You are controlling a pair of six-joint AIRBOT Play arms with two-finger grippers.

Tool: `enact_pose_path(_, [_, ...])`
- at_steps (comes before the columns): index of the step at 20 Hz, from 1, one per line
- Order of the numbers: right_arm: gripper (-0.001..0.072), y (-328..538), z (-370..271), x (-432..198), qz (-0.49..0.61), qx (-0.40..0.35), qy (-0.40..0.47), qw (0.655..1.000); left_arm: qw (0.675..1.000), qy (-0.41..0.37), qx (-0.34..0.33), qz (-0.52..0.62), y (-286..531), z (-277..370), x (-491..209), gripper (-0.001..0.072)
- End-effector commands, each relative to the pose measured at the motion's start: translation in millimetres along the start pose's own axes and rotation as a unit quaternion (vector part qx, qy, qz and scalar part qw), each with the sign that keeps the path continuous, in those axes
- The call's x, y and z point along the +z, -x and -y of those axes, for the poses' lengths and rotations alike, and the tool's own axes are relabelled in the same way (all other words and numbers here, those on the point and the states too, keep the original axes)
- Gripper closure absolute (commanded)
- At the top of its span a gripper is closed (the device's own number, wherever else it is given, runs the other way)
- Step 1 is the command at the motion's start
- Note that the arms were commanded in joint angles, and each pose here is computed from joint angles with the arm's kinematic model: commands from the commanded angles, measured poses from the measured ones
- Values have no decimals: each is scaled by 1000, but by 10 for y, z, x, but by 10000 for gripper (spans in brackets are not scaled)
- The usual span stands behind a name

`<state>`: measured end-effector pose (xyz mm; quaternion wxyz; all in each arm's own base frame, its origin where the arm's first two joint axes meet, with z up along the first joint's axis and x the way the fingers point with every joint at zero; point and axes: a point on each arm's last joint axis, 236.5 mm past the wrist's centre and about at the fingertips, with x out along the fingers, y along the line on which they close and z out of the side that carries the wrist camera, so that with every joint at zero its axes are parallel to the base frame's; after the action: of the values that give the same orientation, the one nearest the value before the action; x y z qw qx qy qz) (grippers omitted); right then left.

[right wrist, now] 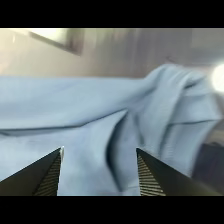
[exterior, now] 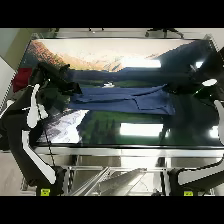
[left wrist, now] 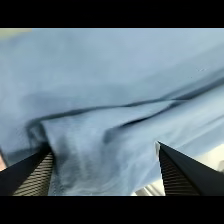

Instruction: Fold the shirts.

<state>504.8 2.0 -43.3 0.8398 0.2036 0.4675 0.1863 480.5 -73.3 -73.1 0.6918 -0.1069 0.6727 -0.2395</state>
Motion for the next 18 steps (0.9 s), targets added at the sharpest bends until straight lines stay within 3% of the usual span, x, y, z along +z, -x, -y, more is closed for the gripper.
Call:
enact_pose_path(1, [-2,220,301,74,-9,-42,-23,999,1000,-18,7,17,276,92,152,23])
enact_pose_path(9, [6,-175,267,-767,-157,41,-100,982,998,24,11,49,643,-9,144,24])
enact_pose_path(14, [31,-437,-77,-802,-168,60,-49,983,997,4,-60,50,523,572,235,25])
enact_pose_path(15, [266,-484,-115,-787,-166,58,-41,984,997,-8,-63,54,447,716,290,25])
enact_pose_path(16, [567,-504,-150,-765,-164,58,-36,984,996,-22,-65,55,339,865,337,113])
enact_pose_path(17, [690,-495,-194,-723,-162,60,-26,985,996,-36,-67,49,173,1034,359,390])
enact_pose_path(18, [690,-443,-274,-674,-162,66,-14,984,996,-52,-71,36,-20,1185,343,689])
